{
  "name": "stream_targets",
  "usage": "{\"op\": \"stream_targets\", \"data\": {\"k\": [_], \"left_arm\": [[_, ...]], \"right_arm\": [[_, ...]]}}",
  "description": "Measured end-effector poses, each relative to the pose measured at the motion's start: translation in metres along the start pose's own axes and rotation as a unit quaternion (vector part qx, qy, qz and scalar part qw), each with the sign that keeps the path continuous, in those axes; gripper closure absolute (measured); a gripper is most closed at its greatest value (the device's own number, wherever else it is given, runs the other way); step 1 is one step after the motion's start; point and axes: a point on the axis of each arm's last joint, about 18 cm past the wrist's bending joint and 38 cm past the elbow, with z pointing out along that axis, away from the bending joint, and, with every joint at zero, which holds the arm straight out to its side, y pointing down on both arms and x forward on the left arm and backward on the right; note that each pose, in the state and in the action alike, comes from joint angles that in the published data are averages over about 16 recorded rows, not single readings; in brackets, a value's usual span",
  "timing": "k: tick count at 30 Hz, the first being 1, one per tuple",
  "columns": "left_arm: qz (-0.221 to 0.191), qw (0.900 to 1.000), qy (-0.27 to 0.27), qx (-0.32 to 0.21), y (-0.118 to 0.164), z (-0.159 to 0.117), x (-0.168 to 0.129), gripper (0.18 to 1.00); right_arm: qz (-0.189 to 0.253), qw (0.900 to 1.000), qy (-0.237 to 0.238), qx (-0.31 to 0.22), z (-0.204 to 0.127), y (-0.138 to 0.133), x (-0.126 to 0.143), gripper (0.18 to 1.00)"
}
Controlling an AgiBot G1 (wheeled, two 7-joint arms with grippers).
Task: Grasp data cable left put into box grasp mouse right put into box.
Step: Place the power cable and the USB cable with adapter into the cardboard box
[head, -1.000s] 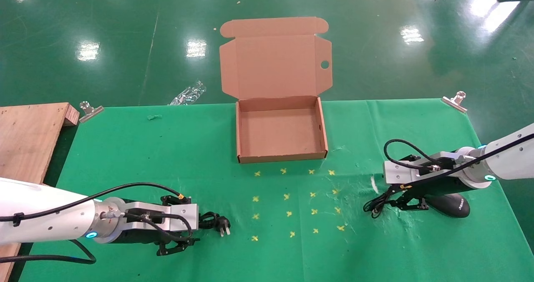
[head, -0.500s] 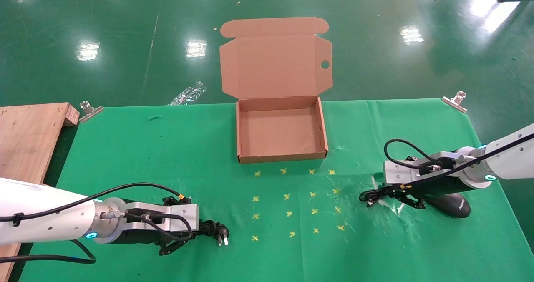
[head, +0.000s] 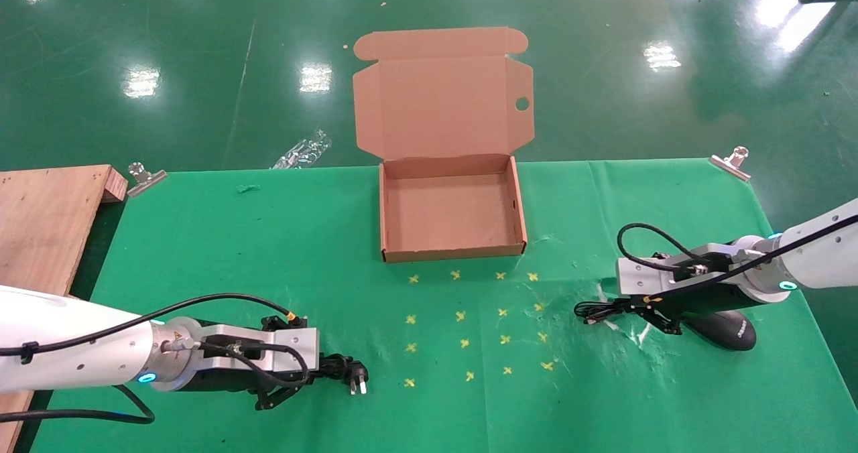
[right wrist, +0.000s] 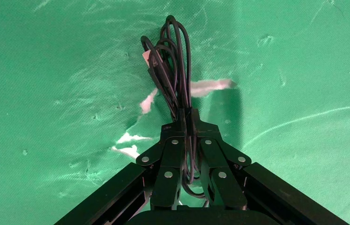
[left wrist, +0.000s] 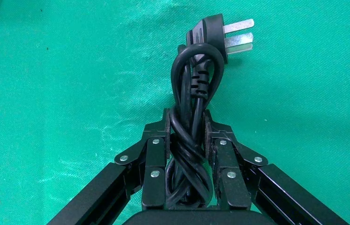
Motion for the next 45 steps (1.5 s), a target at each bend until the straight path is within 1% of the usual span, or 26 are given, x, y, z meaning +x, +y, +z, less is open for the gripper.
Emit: {"op": "stream_targets", "data": {"k": [4, 7, 10, 13, 16, 19, 23, 27, 31, 35, 42, 45], "left_arm": [[-0.004, 0.9996, -0.018, 0.02, -0.007, -0.018, -0.019, 0.874], [-0.005, 0.9984, -0.035, 0.044, -0.02, -0.033, -0.036, 0.874], [0.002, 0.9956, -0.055, 0.076, -0.041, -0.045, -0.055, 0.874], [0.014, 0.9915, -0.073, 0.107, -0.071, -0.049, -0.071, 0.874], [0.034, 0.987, -0.092, 0.127, -0.105, -0.039, -0.085, 0.874], [0.057, 0.9831, -0.114, 0.132, -0.14, -0.018, -0.094, 0.874], [0.087, 0.9778, -0.147, 0.121, -0.179, 0.016, -0.099, 0.875], [0.116, 0.972, -0.18, 0.096, -0.203, 0.046, -0.098, 0.875], [0.138, 0.9668, -0.203, 0.071, -0.213, 0.068, -0.096, 0.875], [0.142, 0.965, -0.213, 0.056, -0.213, 0.078, -0.094, 0.872], [0.139, 0.9655, -0.216, 0.043, -0.213, 0.084, -0.094, 0.853], [0.128, 0.9661, -0.221, 0.038, -0.21, 0.081, -0.1, 0.832]], "right_arm": [[-0.004, 1.0, 0.026, 0.0, -0.019, 0.001, 0.016, 0.977], [-0.007, 0.999, 0.054, 0.0, -0.039, 0.001, 0.032, 0.98], [-0.01, 0.996, 0.086, -0.001, -0.063, 0.0, 0.048, 0.982], [-0.015, 0.993, 0.118, -0.003, -0.089, -0.003, 0.064, 0.982], [-0.02, 0.989, 0.147, -0.006, -0.112, -0.007, 0.075, 0.983], [-0.022, 0.985, 0.17, -0.009, -0.132, -0.012, 0.083, 0.983], [-0.024, 0.98, 0.195, -0.012, -0.156, -0.019, 0.087, 0.983], [-0.029, 0.976, 0.217, -0.014, -0.177, -0.026, 0.089, 0.984], [-0.034, 0.971, 0.236, -0.015, -0.194, -0.034, 0.089, 0.984], [-0.041, 0.967, 0.252, -0.012, -0.206, -0.042, 0.089, 0.984], [-0.06, 0.961, 0.269, 0.013, -0.209, -0.064, 0.094, 0.985], [-0.069, 0.959, 0.272, 0.03, -0.204, -0.078, 0.099, 0.985]]}}
